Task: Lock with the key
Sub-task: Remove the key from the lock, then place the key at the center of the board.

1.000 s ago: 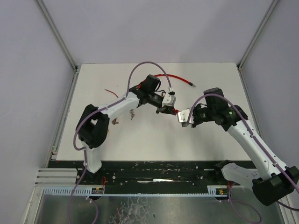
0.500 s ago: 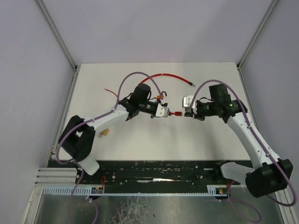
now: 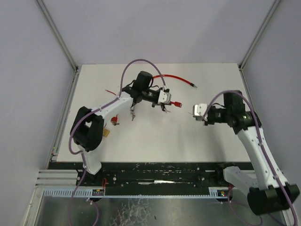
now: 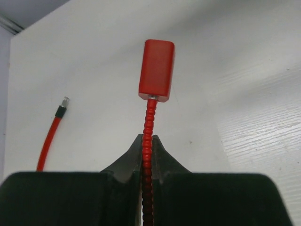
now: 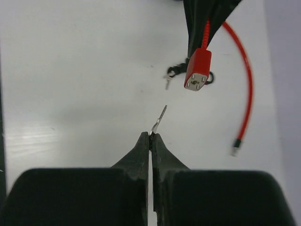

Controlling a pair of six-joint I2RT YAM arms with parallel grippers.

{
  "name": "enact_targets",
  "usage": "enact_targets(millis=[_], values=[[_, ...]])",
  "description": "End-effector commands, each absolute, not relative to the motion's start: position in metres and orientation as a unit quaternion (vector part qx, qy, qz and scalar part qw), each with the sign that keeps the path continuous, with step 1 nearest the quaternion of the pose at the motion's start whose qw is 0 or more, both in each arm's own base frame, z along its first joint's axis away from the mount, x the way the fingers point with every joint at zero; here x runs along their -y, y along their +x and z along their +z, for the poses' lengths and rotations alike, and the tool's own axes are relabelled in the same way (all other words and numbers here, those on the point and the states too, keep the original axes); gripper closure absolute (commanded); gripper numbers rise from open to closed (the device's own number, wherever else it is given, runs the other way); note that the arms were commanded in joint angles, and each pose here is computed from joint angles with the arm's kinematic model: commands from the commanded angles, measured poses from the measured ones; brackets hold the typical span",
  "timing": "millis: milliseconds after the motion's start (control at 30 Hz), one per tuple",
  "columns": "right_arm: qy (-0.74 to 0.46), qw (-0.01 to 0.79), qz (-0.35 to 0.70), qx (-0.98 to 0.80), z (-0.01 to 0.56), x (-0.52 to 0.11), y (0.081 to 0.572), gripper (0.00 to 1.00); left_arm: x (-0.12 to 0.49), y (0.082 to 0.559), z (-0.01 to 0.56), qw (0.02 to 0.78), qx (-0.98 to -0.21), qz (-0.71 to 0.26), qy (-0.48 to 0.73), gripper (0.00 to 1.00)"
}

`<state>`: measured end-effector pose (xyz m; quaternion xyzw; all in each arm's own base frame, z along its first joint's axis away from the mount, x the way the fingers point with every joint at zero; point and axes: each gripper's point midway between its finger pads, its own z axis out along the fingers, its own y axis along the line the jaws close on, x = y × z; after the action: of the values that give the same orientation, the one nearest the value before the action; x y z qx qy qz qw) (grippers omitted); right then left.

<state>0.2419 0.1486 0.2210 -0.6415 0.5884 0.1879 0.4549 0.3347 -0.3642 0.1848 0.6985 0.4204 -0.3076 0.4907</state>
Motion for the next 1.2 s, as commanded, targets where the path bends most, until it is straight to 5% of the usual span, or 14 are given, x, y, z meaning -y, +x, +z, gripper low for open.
enact_targets(millis=[0,167,400,633,867,967,1167], values=[[-0.729,0.468,0.044,-0.498,0.231,-0.126,0.25,1.0,0.356,0.31,0.16,0.365,-0.446,-0.436,0.691,1.0],[-0.683,0.468,0.059,-0.558,0.236,-0.122,0.255,1.0,0.357,0.324,0.158,0.382,-0.471,-0.406,0.684,1.0],[-0.376,0.471,0.189,-0.776,0.187,-0.061,0.325,1.0,0.375,0.333,0.237,0.508,-0.507,-0.463,0.52,1.0],[-0.17,0.424,0.142,-0.878,0.112,0.022,0.385,0.97,0.429,0.366,0.236,0.406,-0.629,-0.595,0.291,1.0],[-0.114,0.367,0.162,-0.909,0.059,0.036,0.419,0.92,0.476,0.394,0.178,0.367,-0.723,-0.556,0.186,1.0],[-0.105,0.34,0.187,-0.916,0.048,0.034,0.424,0.83,0.487,0.407,0.158,0.359,-0.743,-0.547,0.144,1.0],[-0.128,0.364,0.143,-0.911,0.084,0.044,0.423,0.47,0.502,0.435,0.124,0.327,-0.783,-0.525,0.062,1.0]])
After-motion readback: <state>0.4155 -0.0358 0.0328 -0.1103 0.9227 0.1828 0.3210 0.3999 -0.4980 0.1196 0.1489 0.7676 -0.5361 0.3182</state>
